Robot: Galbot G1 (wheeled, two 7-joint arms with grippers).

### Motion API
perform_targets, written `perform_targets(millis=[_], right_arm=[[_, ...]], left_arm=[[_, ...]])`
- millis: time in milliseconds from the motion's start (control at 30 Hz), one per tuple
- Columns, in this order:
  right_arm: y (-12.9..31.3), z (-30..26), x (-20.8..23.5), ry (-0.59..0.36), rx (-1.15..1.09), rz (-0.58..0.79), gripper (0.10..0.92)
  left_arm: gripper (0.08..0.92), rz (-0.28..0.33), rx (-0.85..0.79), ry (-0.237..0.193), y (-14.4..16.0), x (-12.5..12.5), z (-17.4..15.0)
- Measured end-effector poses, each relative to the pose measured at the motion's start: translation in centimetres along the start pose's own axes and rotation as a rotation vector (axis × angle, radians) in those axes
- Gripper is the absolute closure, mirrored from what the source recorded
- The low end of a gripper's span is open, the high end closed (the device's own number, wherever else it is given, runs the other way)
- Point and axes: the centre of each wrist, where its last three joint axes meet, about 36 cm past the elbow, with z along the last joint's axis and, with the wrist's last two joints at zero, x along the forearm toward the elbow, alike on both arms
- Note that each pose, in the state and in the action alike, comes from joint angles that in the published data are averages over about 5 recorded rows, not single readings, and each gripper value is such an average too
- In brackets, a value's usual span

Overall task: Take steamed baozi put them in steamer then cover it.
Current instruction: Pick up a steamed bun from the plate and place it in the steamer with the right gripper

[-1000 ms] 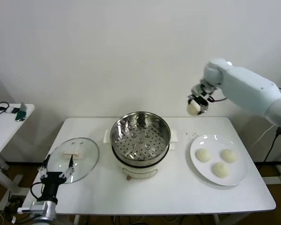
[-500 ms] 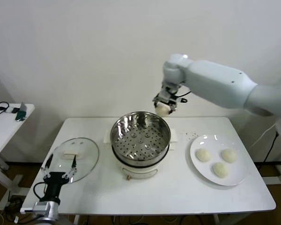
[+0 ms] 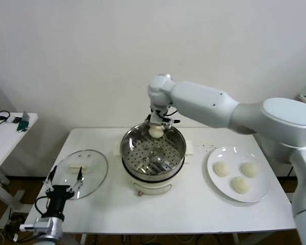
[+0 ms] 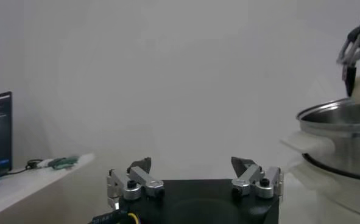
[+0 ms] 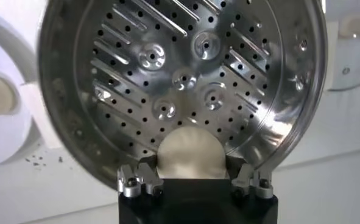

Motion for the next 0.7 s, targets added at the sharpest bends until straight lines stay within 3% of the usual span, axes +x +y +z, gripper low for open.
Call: perform_targets(millis=[400,700], right_arm=[[-1.1,-1.4,-3.6,-0.017,0.027,-0.035,0.293],[-1.0,-1.3,-4.1,-0.022,0.029,-0.034,0.201]], left_arm=[[0.177,0.003,0.008,0.009,-0.2,0.0,0.1],[0.177,0.001,0.009,0.009,-0.2,0.0,0.1]])
